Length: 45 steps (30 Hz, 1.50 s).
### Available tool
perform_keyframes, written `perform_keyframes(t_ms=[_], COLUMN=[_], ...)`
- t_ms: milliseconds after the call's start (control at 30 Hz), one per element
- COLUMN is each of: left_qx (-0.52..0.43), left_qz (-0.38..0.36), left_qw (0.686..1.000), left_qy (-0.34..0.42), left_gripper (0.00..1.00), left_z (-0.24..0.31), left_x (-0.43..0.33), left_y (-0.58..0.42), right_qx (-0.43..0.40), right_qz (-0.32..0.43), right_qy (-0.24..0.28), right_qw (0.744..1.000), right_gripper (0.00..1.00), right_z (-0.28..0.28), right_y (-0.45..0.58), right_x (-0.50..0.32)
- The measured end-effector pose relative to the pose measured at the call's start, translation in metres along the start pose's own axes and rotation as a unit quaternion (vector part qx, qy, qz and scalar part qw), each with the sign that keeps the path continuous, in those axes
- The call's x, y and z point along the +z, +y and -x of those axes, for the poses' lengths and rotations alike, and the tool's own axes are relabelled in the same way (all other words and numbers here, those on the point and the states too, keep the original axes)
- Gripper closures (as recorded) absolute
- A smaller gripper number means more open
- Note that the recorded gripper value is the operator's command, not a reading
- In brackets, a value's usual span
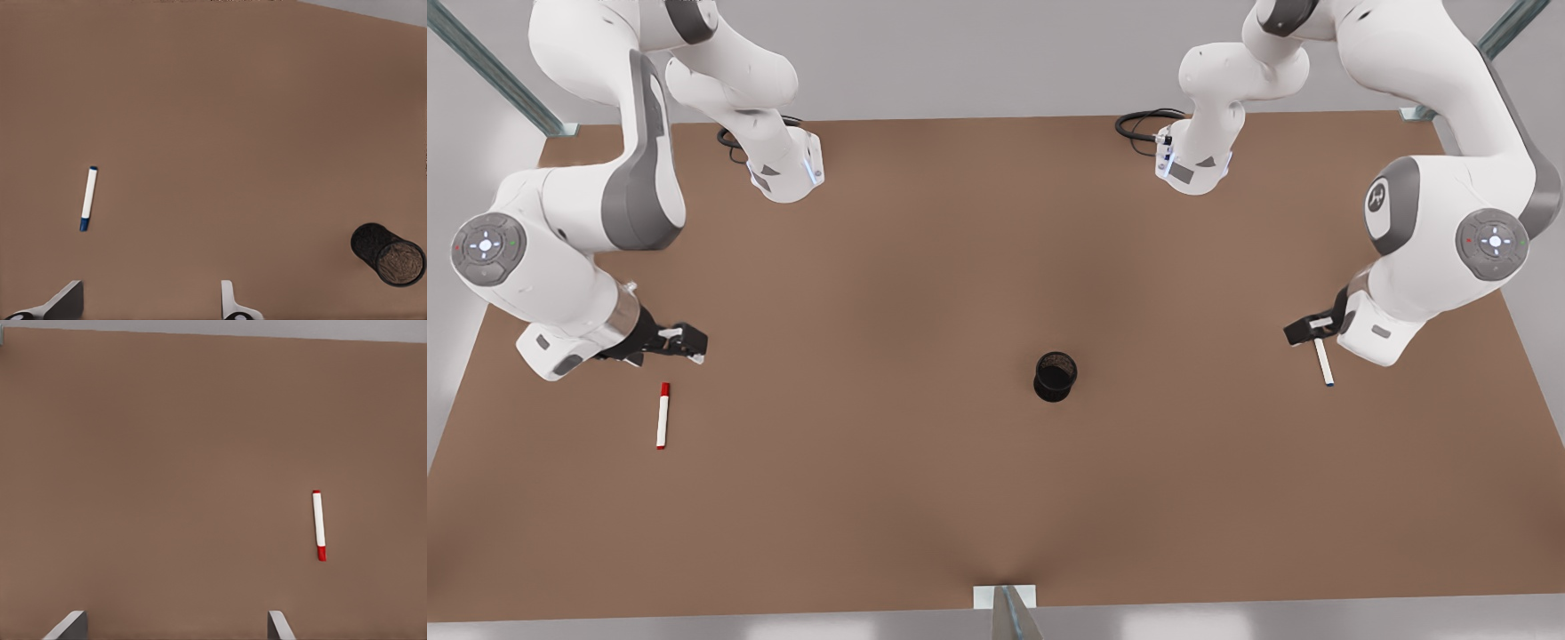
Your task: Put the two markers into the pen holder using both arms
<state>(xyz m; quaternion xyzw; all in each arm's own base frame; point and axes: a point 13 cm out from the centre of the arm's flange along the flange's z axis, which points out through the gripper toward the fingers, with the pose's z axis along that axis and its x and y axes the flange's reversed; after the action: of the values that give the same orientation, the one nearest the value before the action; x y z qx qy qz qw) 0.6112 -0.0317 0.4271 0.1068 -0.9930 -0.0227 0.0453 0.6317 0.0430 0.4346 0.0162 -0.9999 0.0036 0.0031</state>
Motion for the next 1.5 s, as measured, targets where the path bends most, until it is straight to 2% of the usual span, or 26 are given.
perform_keyframes(t_ms=[100, 200, 300, 400, 500, 567, 633, 767, 800, 1033, 1300, 1400, 1433, 1500], left_qx=[0.01, -0.036, -0.061, -0.057, -0.042, -0.024, -0.007, 0.021, 0.03, 0.077, 0.113, 0.124, 0.128, 0.136], left_qz=[0.0, -0.009, -0.034, -0.051, -0.06, -0.058, -0.052, -0.041, -0.039, -0.036, -0.031, -0.026, -0.024, -0.021], left_qw=[1.0, 0.998, 0.997, 0.997, 0.997, 0.997, 0.996, 0.994, 0.994, 0.993, 0.99, 0.989, 0.988, 0.987], left_qy=[0.01, 0.051, 0.036, 0.005, -0.026, -0.047, -0.067, -0.095, -0.096, -0.088, -0.079, -0.081, -0.081, -0.083], left_gripper=[0.0, 0.0, 0.0, 0.0, 0.0, 0.0, 0.0, 0.0, 0.0, 0.0, 0.0, 0.06, 0.18, 0.33], left_z=[0.01, 0.014, 0.028, 0.043, 0.061, 0.072, 0.082, 0.094, 0.093, 0.07, 0.048, 0.047, 0.046, 0.048], left_x=[0.032, 0.143, 0.203, 0.244, 0.277, 0.29, 0.3, 0.317, 0.322, 0.353, 0.382, 0.389, 0.393, 0.396], left_y=[0.013, 0.087, 0.136, 0.159, 0.175, 0.184, 0.194, 0.213, 0.215, 0.217, 0.221, 0.223, 0.223, 0.223], right_qx=[0.009, 0.026, 0.046, 0.074, 0.098, 0.109, 0.11, 0.091, 0.082, 0.026, -0.01, -0.016, -0.017, -0.021], right_qz=[0.001, 0.005, 0.008, 0.017, 0.021, 0.021, 0.018, 0.009, 0.003, -0.02, -0.016, -0.015, -0.015, -0.013], right_qy=[0.025, 0.077, 0.11, 0.125, 0.112, 0.099, 0.088, 0.074, 0.073, 0.075, 0.087, 0.088, 0.089, 0.088], right_qw=[1.0, 0.997, 0.993, 0.989, 0.989, 0.989, 0.99, 0.993, 0.994, 0.997, 0.996, 0.996, 0.996, 0.996], right_gripper=[0.0, 0.0, 0.0, 0.0, 0.0, 0.0, 0.04, 0.28, 0.39, 0.42, 0.52, 0.59, 0.69, 0.73], right_z=[0.011, 0.026, 0.031, 0.027, 0.026, 0.026, 0.025, 0.029, 0.029, 0.026, 0.016, 0.013, 0.013, 0.013], right_y=[-0.012, -0.039, -0.073, -0.116, -0.168, -0.197, -0.217, -0.231, -0.233, -0.234, -0.224, -0.226, -0.226, -0.227], right_x=[0.043, 0.144, 0.235, 0.305, 0.347, 0.36, 0.367, 0.376, 0.379, 0.386, 0.397, 0.399, 0.4, 0.4])
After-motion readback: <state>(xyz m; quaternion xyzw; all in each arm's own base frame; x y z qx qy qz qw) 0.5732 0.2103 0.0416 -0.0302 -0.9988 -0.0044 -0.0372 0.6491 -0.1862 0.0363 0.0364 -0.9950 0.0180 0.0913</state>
